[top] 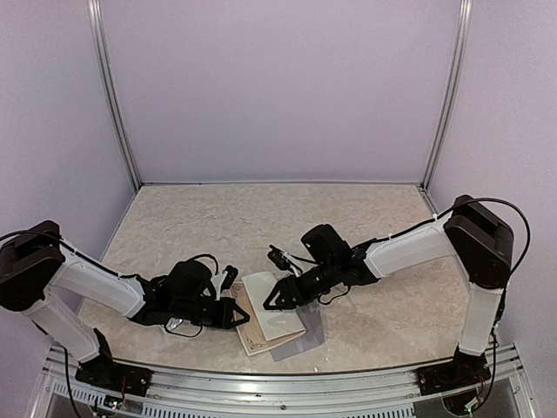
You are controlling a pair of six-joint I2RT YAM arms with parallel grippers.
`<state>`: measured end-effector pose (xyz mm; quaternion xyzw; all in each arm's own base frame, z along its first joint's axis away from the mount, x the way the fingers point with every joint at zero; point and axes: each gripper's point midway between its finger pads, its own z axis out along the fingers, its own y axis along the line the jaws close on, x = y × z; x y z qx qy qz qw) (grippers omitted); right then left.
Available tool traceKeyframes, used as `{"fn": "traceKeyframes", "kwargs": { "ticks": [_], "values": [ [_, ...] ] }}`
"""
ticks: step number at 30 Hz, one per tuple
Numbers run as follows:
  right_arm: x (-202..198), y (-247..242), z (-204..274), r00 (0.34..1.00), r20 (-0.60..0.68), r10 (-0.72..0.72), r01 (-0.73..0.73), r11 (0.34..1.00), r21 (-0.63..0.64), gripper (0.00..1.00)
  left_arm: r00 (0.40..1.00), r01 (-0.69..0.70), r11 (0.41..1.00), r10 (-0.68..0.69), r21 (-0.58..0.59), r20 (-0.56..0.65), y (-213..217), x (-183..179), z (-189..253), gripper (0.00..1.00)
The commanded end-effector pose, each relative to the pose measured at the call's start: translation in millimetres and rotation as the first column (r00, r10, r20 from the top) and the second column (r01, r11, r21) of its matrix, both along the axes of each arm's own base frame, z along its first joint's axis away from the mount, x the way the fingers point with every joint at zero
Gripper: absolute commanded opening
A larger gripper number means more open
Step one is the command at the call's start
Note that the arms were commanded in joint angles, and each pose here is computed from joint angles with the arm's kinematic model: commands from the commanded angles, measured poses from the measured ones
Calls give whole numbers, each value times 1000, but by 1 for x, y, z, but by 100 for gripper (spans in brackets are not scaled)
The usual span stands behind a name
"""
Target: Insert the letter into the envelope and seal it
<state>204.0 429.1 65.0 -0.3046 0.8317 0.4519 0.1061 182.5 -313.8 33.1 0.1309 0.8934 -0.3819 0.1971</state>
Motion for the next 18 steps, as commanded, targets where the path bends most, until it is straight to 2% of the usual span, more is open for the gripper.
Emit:
{"fn": "traceKeyframes", "kwargs": {
  "ticks": [1, 4, 5, 9, 18],
  "values": [
    [-3, -3, -15, 1000, -3, -7, 7, 998, -56, 60, 1000, -13, 999, 13, -36, 6, -3, 6, 9, 8],
    [-3, -4, -16, 1000, -1, -14, 14, 998, -58, 60, 999, -37, 998, 37, -46, -2, 0, 7, 11, 22],
    [-4, -4, -15, 1000, -1, -12, 12, 998, -57, 60, 999, -52, 997, 51, -56, -7, 1, 9, 12, 30],
    [-6, -2, -13, 1000, -6, -2, 2, 999, -46, 60, 996, -86, 990, 84, -111, -22, 5, 13, 18, 39],
    [-17, 2, -18, 999, -47, 24, -25, 1000, -19, 60, 994, -99, 987, 93, -126, -51, -5, 20, 11, 41]
  ]
}}
